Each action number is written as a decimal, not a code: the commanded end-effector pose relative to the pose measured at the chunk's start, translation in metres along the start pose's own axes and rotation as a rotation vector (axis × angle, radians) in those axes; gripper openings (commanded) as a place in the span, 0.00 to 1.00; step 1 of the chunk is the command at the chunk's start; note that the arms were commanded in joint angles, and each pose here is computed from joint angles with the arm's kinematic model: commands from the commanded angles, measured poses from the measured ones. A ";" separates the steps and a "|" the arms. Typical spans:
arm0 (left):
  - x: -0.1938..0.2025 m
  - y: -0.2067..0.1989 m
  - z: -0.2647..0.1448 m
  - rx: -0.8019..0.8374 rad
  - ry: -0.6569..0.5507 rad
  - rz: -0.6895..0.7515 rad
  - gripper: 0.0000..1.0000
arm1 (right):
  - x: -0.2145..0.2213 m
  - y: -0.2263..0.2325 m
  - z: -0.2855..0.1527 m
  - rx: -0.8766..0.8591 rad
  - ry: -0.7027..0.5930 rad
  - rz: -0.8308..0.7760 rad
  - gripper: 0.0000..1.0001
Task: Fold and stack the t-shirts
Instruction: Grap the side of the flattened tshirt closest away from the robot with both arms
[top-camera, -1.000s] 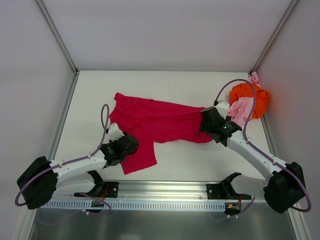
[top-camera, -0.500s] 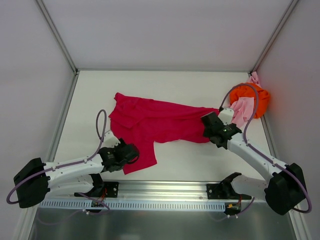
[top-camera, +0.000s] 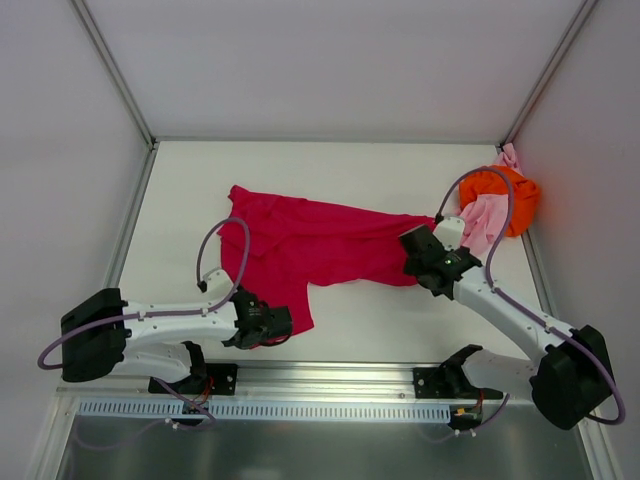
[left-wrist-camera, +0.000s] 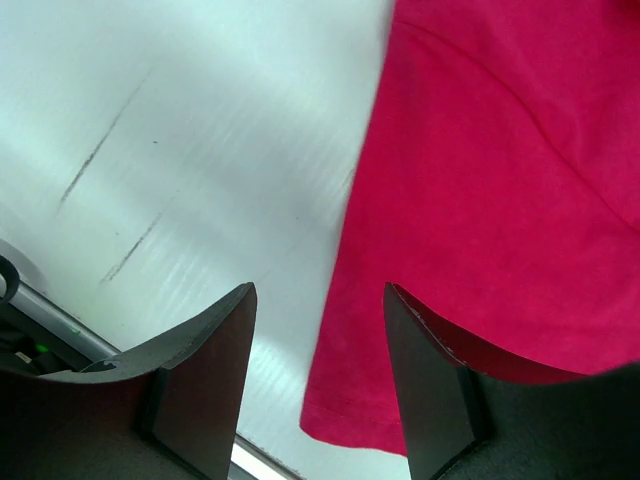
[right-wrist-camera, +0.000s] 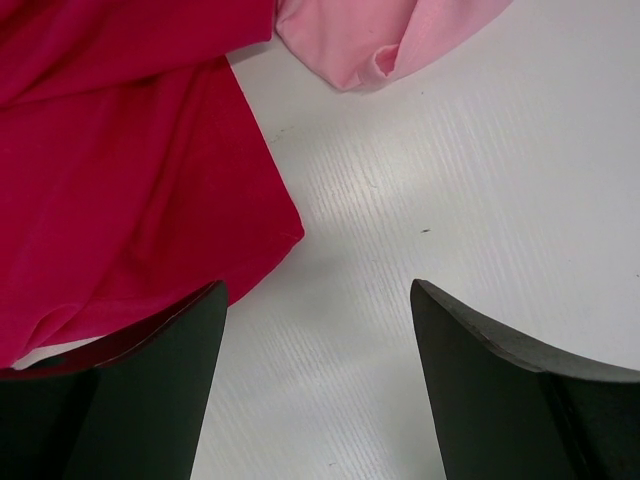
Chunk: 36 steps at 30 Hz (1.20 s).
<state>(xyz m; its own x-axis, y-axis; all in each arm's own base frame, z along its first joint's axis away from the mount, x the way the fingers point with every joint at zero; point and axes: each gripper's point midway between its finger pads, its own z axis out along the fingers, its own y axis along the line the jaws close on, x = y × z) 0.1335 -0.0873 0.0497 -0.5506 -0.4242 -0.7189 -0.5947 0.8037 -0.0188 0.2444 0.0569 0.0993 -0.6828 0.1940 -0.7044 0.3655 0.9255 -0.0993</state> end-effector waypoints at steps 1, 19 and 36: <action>-0.008 0.003 0.004 -0.016 -0.043 -0.235 0.55 | -0.009 0.003 -0.008 -0.024 -0.047 0.059 0.79; 0.022 -0.031 0.018 0.098 -0.002 -0.182 0.56 | -0.013 0.006 -0.024 -0.045 -0.088 0.034 0.79; 0.040 -0.038 0.025 0.118 0.056 -0.181 0.24 | -0.016 0.002 -0.032 -0.051 -0.109 0.043 0.80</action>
<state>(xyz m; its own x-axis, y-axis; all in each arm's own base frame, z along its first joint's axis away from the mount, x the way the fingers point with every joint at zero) 0.1505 -0.1190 0.0141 -0.4824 -0.5374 -0.6918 -0.5936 0.7813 -0.1930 0.2314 0.0693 0.1182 -0.6474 0.1640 -0.7443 0.3124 0.9479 -0.0629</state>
